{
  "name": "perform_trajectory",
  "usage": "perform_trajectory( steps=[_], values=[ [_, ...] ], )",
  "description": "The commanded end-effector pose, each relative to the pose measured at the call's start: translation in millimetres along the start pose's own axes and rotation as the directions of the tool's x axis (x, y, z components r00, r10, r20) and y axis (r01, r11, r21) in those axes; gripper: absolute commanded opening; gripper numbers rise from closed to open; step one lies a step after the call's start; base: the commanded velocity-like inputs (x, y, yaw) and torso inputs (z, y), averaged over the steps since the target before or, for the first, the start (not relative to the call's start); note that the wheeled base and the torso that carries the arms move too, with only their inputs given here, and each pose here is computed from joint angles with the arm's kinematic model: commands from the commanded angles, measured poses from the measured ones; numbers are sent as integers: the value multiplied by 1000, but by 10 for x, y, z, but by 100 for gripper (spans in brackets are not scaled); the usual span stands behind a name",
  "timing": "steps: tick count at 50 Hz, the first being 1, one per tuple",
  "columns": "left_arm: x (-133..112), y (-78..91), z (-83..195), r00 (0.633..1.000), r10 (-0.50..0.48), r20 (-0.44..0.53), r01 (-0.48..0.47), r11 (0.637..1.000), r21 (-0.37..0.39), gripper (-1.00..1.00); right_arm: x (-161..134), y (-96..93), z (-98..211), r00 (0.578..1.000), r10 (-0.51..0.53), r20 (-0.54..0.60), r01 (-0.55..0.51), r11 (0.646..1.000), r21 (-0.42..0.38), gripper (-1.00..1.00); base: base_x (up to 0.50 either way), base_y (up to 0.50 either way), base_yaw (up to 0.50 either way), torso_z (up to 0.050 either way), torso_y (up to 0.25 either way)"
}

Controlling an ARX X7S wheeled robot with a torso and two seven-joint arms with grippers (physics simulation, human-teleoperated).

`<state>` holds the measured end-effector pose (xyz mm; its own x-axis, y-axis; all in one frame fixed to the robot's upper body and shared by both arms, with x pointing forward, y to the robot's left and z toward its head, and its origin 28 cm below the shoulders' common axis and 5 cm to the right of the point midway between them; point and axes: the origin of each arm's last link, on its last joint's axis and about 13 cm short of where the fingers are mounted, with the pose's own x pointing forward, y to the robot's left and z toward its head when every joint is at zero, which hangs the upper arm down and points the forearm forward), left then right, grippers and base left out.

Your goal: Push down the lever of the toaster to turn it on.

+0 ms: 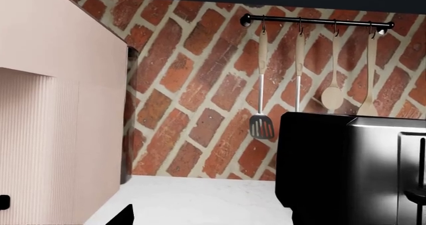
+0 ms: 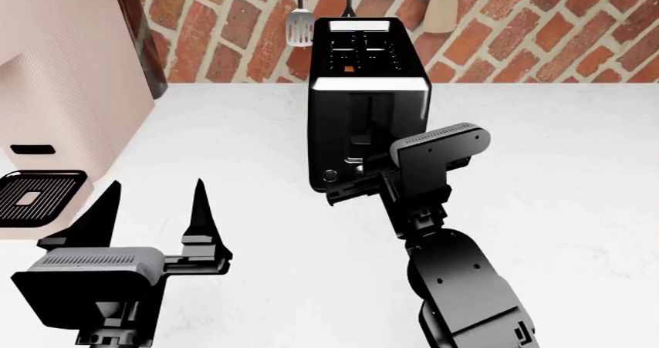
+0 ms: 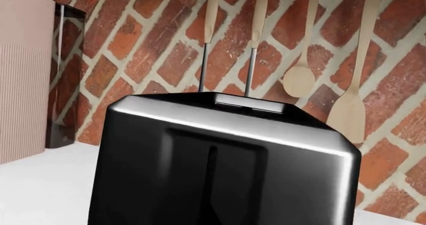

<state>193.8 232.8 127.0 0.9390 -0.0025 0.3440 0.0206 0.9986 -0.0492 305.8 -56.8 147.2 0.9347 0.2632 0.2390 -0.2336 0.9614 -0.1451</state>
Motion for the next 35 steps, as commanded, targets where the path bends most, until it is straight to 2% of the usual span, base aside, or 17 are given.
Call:
perform_trajectory(
  steps=[1,35],
  values=[
    [-6,-3,-13,1000,-2,-3,2,1000,1,100,-141,86,-253,995,30,-100,-26,999,44,-100,0,0,0,0,0],
    [-12,-6,-41,1000,-7,-11,7,1000,4,100,-177,115,-345,992,34,-119,-27,998,63,-100,0,0,0,0,0]
  ],
)
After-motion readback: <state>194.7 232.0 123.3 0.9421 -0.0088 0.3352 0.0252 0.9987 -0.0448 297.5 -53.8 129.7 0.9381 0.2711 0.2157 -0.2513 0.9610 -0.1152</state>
